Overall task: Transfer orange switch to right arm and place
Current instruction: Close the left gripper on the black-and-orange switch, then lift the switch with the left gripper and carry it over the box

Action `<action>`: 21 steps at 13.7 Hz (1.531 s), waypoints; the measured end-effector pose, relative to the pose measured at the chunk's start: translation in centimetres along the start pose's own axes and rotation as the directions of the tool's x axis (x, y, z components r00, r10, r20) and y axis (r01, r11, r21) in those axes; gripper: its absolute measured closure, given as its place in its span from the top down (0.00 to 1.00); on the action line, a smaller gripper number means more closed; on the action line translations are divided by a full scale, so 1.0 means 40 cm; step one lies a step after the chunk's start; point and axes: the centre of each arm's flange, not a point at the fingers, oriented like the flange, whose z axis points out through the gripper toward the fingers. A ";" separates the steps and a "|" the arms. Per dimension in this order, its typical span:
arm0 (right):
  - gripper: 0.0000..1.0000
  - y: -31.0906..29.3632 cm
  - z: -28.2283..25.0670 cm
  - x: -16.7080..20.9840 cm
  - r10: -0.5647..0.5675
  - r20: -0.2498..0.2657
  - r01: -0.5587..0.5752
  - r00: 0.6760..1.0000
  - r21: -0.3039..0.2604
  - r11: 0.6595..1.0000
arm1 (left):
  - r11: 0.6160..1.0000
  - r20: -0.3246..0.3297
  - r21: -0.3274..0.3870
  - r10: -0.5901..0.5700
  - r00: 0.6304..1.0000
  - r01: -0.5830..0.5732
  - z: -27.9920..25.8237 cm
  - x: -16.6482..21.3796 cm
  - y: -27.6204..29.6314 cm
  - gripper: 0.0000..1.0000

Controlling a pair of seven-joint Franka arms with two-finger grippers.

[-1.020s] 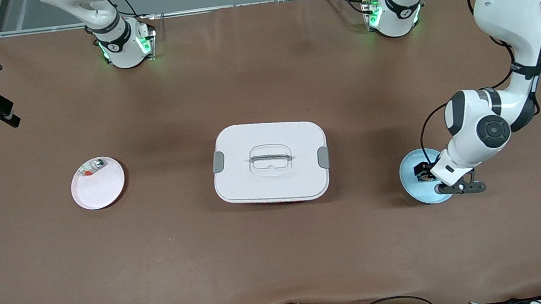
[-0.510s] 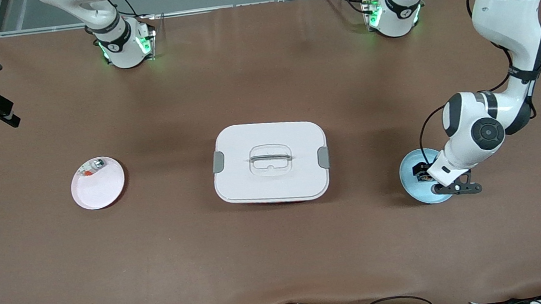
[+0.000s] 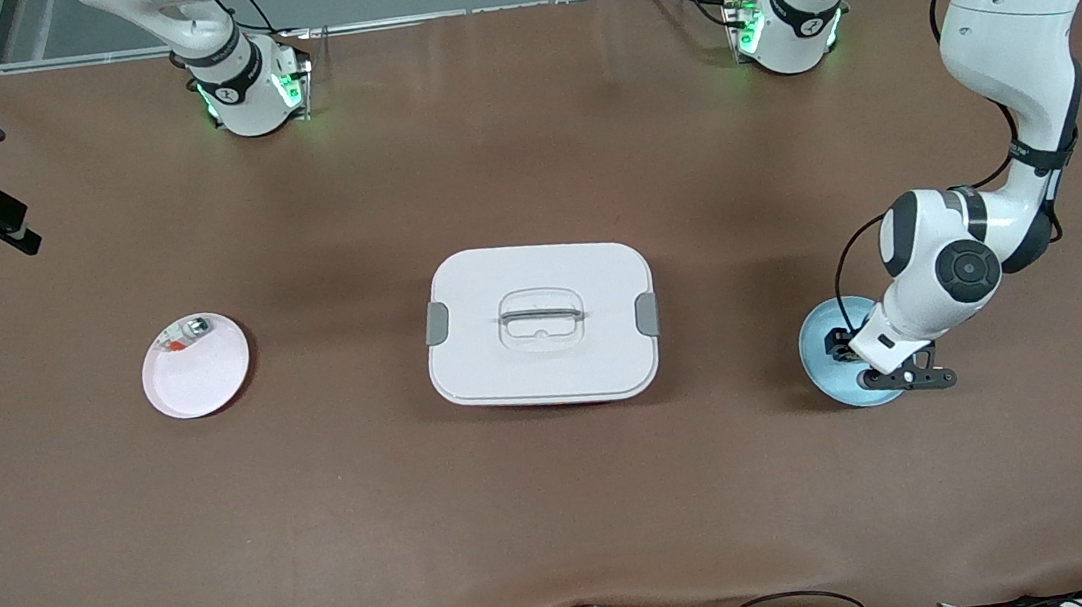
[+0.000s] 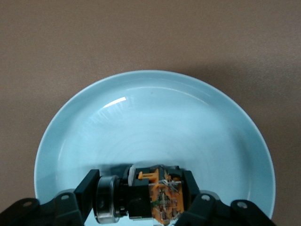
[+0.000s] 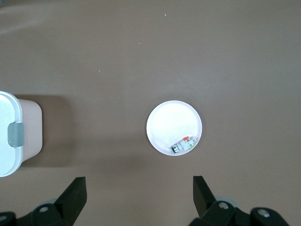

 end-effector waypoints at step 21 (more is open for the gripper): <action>1.00 -0.016 -0.017 0.005 -0.012 -0.014 0.012 1.000 0.000 1.000 | 0.947 0.048 -0.174 -0.268 0.962 0.272 -0.484 0.048 0.235 0.74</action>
